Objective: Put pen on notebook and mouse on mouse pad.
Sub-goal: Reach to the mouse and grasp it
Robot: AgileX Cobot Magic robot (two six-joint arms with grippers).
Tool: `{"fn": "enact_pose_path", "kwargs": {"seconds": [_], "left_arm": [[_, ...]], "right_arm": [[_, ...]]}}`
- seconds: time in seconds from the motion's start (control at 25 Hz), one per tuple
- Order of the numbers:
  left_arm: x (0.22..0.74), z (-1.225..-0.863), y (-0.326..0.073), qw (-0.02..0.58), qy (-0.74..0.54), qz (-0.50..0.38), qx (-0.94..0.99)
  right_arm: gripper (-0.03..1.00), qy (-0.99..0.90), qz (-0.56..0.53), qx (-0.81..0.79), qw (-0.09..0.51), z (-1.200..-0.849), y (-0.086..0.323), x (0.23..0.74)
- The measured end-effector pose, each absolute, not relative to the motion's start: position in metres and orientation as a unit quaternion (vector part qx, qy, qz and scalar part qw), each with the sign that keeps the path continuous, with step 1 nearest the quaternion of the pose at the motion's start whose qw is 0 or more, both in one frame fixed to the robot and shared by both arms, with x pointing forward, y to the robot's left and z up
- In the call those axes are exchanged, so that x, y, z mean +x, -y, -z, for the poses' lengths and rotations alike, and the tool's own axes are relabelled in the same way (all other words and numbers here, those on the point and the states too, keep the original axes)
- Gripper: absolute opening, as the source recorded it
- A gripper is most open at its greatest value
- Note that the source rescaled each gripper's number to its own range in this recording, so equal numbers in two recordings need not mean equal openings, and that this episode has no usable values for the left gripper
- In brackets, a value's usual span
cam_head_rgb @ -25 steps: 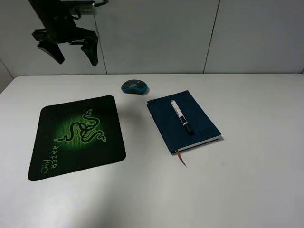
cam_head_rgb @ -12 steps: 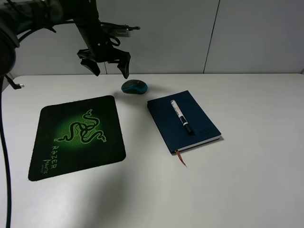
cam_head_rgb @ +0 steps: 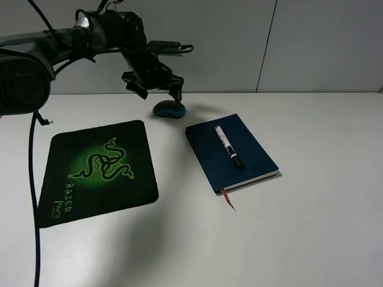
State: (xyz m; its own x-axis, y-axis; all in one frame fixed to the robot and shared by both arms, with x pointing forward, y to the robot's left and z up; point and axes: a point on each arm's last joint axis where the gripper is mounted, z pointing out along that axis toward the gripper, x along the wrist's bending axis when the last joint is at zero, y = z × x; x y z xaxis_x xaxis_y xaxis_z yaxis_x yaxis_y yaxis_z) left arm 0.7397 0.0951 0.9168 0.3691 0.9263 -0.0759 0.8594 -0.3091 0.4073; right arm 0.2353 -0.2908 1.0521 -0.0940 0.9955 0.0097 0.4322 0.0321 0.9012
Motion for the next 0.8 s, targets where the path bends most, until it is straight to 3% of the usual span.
{"fn": "enact_pose_path", "kwargs": {"seconds": [0.48, 0.8], "left_arm": [[0.746, -0.878, -0.083, 0.215, -0.562, -0.098, 0.792], [0.747, -0.873, -0.079, 0.218, -0.557, -0.104, 0.794]], "right_arm": [[1.00, -0.624, -0.398, 0.572, 0.354, -1.052, 0.291, 0.235], [1.00, -0.624, -0.399, 0.572, 0.353, -1.052, 0.290, 0.235]]}}
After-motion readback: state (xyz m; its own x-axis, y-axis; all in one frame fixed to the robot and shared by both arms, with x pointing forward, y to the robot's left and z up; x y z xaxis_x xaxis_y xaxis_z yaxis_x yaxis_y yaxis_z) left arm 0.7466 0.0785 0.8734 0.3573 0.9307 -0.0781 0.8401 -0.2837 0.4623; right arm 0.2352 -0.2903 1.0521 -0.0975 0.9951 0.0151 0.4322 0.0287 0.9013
